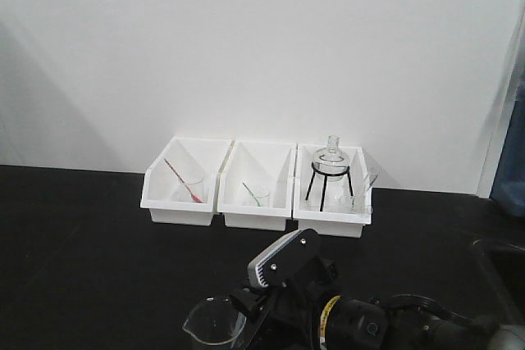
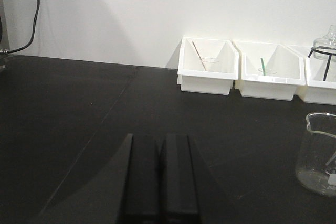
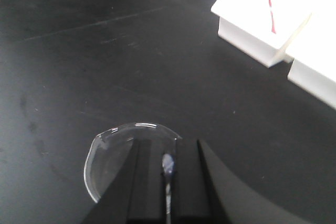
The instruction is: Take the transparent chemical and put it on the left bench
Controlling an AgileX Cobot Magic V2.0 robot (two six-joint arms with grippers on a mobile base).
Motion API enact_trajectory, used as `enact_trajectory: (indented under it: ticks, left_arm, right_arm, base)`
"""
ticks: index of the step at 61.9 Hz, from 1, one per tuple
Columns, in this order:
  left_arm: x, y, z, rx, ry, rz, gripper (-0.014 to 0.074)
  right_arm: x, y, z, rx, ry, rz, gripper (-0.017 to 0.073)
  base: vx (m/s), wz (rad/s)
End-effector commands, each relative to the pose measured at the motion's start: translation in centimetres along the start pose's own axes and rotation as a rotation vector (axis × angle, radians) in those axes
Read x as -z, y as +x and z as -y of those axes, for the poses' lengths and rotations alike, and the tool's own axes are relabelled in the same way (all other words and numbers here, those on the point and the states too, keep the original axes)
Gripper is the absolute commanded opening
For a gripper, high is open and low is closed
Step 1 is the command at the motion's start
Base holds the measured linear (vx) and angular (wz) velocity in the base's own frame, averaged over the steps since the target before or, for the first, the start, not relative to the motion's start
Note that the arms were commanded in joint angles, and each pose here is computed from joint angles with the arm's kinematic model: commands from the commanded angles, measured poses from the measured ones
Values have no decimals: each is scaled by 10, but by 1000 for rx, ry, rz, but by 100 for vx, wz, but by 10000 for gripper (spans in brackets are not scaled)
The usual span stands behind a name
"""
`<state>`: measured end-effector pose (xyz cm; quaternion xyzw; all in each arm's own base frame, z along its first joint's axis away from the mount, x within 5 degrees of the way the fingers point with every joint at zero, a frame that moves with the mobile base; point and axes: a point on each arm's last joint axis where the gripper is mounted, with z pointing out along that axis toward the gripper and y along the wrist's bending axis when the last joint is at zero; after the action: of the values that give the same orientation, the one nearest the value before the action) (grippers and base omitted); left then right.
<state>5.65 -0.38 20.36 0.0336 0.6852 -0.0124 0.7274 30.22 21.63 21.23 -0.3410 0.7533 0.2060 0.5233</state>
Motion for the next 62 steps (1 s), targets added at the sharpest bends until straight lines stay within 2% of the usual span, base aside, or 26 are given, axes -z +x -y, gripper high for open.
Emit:
enact_trajectory:
  ticks: [1,9,18,28,36,43,49,62]
  left_arm:
    - [1,-3,0,9,-2,81,-3]
    - [1,-3,0,9,-2,81,-3]
    - [1,-3,0,9,-2,81,-3]
    - [1,-3,0,9,-2,81,-3]
    - [1,-3,0,9,-2,81,-3]
    - [1,-3,0,9,-2,81,-3]
    - [1,-3,0,9,-2,81,-3]
    - [1,-3,0,9,-2,81,-3]
  right_arm:
    - [10,-31,0,-58,-15,143,268]
    - [10,-30,1,-85,-13,134,461]
    - [12,-34,0,-71,-18,152,561]
    - [51,-51,1,-53,58,126,557]
    - [116,-62,-10,-52,92,201,531]
    - [165,-53,-20,-52,117,245,500]
    - [203,-44,-24,-49,174,254,470]
    - [256,-21,-28,-67,291,236,459]
  base:
    - [0,0]
    - [0,0]
    - [0,0]
    - [0,0]
    - [0,0]
    - [0,0]
    - [0,0]
    - [0,0]
